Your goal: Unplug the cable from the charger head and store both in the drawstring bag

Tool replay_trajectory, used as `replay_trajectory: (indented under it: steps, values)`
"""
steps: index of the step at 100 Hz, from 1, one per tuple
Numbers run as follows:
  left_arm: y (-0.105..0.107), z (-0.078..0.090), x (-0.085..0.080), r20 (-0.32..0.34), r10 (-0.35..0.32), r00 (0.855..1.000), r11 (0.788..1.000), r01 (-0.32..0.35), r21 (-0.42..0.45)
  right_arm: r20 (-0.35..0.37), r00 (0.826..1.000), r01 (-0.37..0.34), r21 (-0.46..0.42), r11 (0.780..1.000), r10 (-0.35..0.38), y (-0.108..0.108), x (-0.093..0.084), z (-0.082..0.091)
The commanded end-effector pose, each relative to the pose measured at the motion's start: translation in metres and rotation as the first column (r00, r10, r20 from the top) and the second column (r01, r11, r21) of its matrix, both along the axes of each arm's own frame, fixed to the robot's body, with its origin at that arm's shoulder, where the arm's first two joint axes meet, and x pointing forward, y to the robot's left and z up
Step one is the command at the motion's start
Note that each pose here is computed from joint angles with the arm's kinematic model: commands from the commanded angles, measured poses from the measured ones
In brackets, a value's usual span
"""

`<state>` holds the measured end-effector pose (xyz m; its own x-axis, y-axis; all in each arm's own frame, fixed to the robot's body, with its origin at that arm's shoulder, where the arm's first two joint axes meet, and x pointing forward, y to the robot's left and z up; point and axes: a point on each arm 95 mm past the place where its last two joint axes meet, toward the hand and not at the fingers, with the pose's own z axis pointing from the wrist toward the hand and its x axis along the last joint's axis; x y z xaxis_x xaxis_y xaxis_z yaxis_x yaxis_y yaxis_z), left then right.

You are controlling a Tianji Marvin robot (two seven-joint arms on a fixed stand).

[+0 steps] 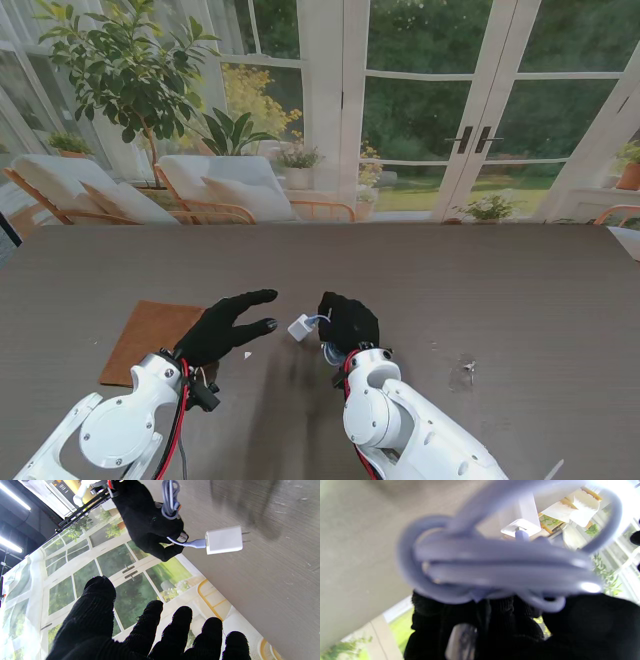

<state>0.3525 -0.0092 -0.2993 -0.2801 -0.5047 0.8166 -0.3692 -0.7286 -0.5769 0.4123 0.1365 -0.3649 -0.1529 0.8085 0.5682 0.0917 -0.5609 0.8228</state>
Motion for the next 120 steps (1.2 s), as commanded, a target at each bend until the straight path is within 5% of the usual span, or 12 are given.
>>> replay_trajectory:
  steps: [1, 20, 61, 95, 120]
  values:
    - [0.0, -0.004, 0.0, -0.018, -0.006, 1.0, 1.0, 0.006, 0.003, 0.03, 0.999, -0.033, 0.01, 0.999, 0.032, 0.003, 0.003, 0.014]
    - [0.002, -0.01, 0.006, -0.028, 0.001, 1.0, 1.0, -0.001, 0.01, 0.122, 0.988, -0.09, -0.069, 0.994, 0.098, -0.001, 0.005, 0.038]
    - [-0.004, -0.011, 0.034, 0.011, -0.027, 1.0, 0.996, 0.026, 0.089, 0.29, 0.934, -0.162, -0.18, 0.97, 0.209, -0.01, 0.002, 0.088]
    - [-0.01, -0.001, 0.058, 0.102, -0.064, 0.993, 0.988, 0.049, 0.146, 0.381, 0.885, -0.203, -0.205, 0.958, 0.269, -0.011, -0.006, 0.11]
    - [-0.02, 0.0, 0.069, 0.127, -0.126, 0.984, 0.987, 0.111, 0.118, 0.394, 0.872, -0.217, -0.219, 0.951, 0.29, -0.011, -0.005, 0.119]
